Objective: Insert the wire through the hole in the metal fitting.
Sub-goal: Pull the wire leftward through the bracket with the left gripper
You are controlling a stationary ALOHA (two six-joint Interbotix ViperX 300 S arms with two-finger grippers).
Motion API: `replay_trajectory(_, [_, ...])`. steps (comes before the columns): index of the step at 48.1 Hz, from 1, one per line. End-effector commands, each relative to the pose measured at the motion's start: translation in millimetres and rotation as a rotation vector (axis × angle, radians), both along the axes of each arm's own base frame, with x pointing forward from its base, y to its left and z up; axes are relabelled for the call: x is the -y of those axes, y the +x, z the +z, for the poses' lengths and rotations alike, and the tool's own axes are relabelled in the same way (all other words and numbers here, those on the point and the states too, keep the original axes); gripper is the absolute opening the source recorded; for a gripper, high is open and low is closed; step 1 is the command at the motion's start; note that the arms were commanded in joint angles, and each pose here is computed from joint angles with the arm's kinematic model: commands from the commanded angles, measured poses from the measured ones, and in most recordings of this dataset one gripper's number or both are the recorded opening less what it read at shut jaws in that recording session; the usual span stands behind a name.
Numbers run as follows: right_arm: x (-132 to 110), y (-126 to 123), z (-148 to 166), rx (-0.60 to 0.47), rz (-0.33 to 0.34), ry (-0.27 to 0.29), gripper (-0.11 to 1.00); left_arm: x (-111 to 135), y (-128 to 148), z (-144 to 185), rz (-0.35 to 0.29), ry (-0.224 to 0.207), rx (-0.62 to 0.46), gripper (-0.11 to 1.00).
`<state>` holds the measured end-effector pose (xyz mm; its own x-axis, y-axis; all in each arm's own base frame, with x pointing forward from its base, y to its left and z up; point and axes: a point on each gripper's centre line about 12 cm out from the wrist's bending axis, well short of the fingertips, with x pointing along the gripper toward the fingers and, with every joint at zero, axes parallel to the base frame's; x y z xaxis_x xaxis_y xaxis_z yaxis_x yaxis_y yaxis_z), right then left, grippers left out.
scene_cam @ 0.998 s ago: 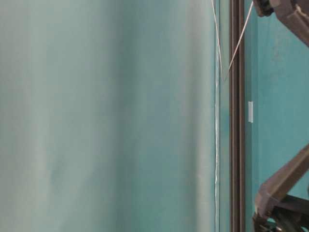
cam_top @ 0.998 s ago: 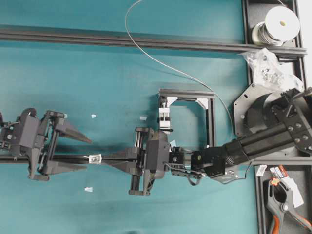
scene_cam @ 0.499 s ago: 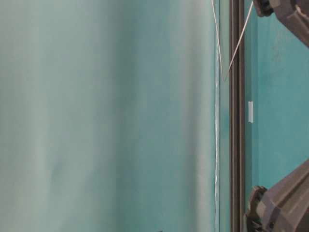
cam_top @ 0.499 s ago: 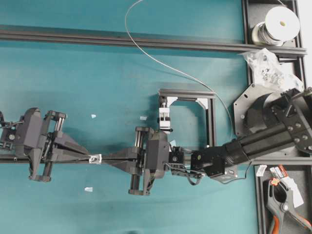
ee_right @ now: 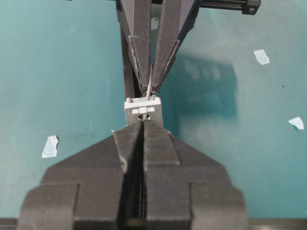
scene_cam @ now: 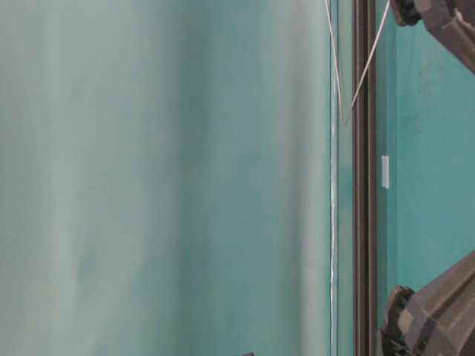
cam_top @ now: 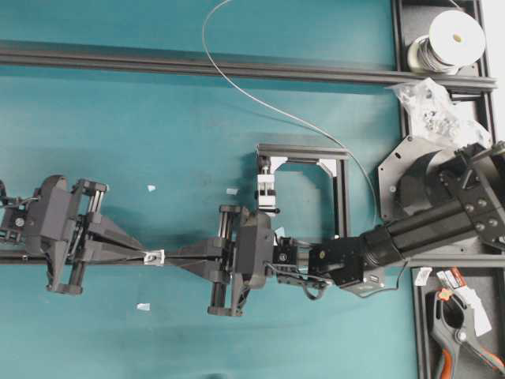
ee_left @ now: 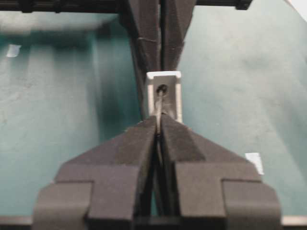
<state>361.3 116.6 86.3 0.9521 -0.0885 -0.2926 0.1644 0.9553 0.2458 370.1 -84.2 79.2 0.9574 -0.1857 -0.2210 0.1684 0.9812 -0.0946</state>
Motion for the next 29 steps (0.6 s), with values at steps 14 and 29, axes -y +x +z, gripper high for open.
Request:
replay_trajectory(14, [-2.6,5.2,9.6,0.033,0.001,0.015,0.39,0.9,1.2,11.6,-0.001,-0.009,0.033,-0.1])
replay_trajectory(29, [-2.0,2.8,17.0,0.038,0.005,0.021,0.85,-2.2,-16.0,14.8,-0.004,-0.007,0.014,-0.1])
